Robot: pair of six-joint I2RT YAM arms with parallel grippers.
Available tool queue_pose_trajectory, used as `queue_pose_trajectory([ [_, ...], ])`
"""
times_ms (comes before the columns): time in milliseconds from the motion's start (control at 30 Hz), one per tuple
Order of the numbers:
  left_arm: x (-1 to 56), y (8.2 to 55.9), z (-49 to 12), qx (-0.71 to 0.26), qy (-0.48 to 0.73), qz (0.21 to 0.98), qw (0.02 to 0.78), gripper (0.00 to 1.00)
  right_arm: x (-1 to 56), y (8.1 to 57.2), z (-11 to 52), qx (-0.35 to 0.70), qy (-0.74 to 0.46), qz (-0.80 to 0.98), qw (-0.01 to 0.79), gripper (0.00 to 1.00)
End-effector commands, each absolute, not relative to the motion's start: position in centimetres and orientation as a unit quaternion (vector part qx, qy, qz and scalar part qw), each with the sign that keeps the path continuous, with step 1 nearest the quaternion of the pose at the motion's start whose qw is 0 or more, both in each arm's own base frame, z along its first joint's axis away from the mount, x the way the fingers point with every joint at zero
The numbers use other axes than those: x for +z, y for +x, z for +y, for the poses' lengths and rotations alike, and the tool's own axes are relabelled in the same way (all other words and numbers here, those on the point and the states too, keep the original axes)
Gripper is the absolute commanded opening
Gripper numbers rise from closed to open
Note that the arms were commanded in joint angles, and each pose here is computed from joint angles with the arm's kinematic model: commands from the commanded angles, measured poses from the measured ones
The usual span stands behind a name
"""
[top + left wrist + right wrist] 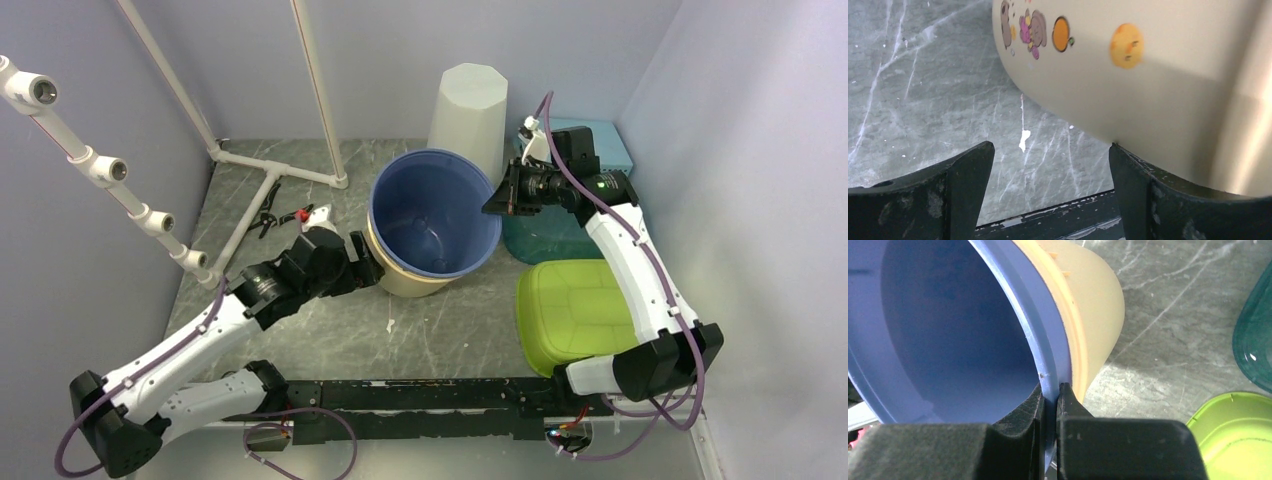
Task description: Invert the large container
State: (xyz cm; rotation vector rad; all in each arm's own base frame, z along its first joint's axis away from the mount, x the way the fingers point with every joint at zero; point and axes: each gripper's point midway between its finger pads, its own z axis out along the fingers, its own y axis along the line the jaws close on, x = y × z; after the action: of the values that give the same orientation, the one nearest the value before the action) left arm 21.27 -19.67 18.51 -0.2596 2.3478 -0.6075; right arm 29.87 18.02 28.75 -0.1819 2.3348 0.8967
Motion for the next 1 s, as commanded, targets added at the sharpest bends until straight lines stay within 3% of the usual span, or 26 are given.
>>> queue_pose_trajectory([
  [0,23.1,22.3,-20.2,-0.301,-0.126,0.857,0.398,0.91,32.6,28.4,20.5,0.416,-0.078,0.851,0.312,0.0],
  [467,28.7,21.4,-21.2,-0.4,-0.08,0.79,0.458,0.94,30.5,29.1,20.3,0.402,-0.052,0.867,0.289,0.0],
  [967,30.6,21.3,-21.7,-0.423,-0.056,0.768,0.478,0.92,29.1,30.0,19.9,0.379,-0.035,0.881,0.281,0.0],
])
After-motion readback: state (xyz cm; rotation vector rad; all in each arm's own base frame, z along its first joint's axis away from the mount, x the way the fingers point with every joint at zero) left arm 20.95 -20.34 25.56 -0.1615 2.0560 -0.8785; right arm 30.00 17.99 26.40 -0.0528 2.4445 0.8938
